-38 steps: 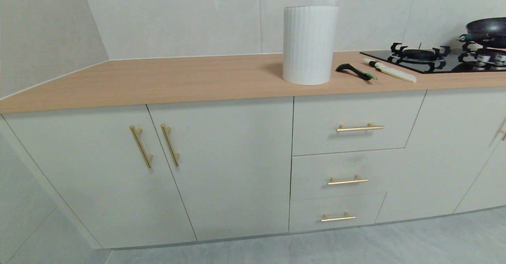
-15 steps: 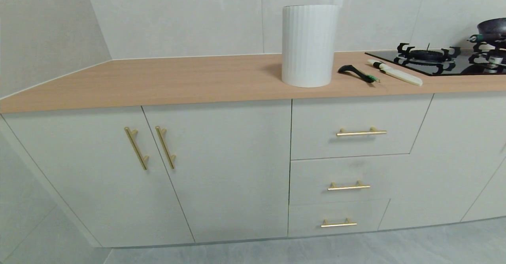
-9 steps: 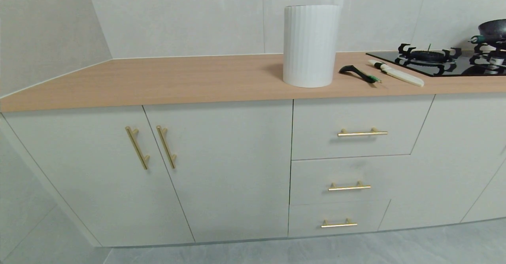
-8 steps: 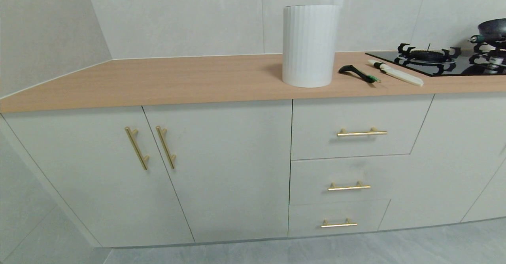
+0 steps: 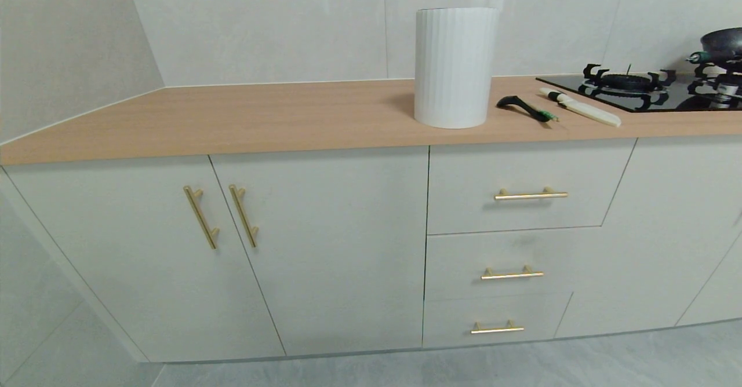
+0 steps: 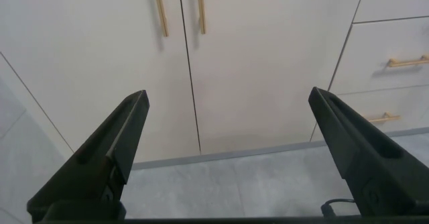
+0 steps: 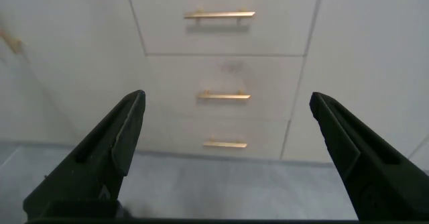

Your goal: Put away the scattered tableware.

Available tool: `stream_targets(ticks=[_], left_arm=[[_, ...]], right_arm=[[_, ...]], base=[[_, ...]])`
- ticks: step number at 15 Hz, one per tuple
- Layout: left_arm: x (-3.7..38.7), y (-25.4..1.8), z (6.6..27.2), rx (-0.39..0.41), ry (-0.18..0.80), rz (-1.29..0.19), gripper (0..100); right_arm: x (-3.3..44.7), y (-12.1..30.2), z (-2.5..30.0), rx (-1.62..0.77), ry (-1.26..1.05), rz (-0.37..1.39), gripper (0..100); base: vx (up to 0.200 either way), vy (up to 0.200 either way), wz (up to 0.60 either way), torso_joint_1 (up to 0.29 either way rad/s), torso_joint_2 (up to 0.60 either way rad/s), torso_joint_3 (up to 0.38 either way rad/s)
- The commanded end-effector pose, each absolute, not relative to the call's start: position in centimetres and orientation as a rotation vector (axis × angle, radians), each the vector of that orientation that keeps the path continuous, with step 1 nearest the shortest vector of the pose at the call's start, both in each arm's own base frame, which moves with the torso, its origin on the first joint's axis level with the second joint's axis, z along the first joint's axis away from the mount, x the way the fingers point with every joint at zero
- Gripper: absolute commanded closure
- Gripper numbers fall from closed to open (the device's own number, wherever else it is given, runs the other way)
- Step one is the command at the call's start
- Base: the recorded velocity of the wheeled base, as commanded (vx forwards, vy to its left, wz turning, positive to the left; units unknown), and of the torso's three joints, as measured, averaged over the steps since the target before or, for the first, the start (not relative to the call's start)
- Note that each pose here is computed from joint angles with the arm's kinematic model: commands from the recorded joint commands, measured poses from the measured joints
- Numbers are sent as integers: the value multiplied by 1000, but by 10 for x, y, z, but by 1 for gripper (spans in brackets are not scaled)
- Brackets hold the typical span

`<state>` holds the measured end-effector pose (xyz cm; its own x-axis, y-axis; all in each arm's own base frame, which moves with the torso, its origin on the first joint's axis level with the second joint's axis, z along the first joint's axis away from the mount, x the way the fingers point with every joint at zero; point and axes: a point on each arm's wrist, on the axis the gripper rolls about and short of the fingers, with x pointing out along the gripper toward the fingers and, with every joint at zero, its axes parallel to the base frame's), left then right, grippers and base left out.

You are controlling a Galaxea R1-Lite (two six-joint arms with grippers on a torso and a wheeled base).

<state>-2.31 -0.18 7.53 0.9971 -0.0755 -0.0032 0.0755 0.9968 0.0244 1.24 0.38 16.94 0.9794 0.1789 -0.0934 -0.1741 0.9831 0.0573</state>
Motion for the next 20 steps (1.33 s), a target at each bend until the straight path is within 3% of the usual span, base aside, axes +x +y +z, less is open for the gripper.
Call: stream_targets(ticks=[1, 5, 8, 12, 15, 20], left_arm=[[-23, -2, 75, 24, 4, -75, 0], [-23, -2, 75, 24, 4, -75, 0], [-23, -2, 75, 24, 4, -75, 0], [-23, -2, 75, 24, 4, -75, 0], [-23, -2, 75, 24, 4, -75, 0], [-23, -2, 75, 24, 4, -75, 0]], right_arm=[[116, 8, 189, 99, 404, 233, 0], [237, 19, 132, 80, 683, 261, 0], [291, 30, 74, 67, 796, 263, 0], [352, 39, 7, 17, 752, 195, 0], [374, 49, -19, -29, 727, 174, 0], [389, 51, -30, -53, 612, 134, 0]], base=[[0, 0, 0, 0, 0, 0], [0, 0, 0, 0, 0, 0], [0, 0, 0, 0, 0, 0], [0, 0, 0, 0, 0, 0], [0, 0, 0, 0, 0, 0], [0, 0, 0, 0, 0, 0]])
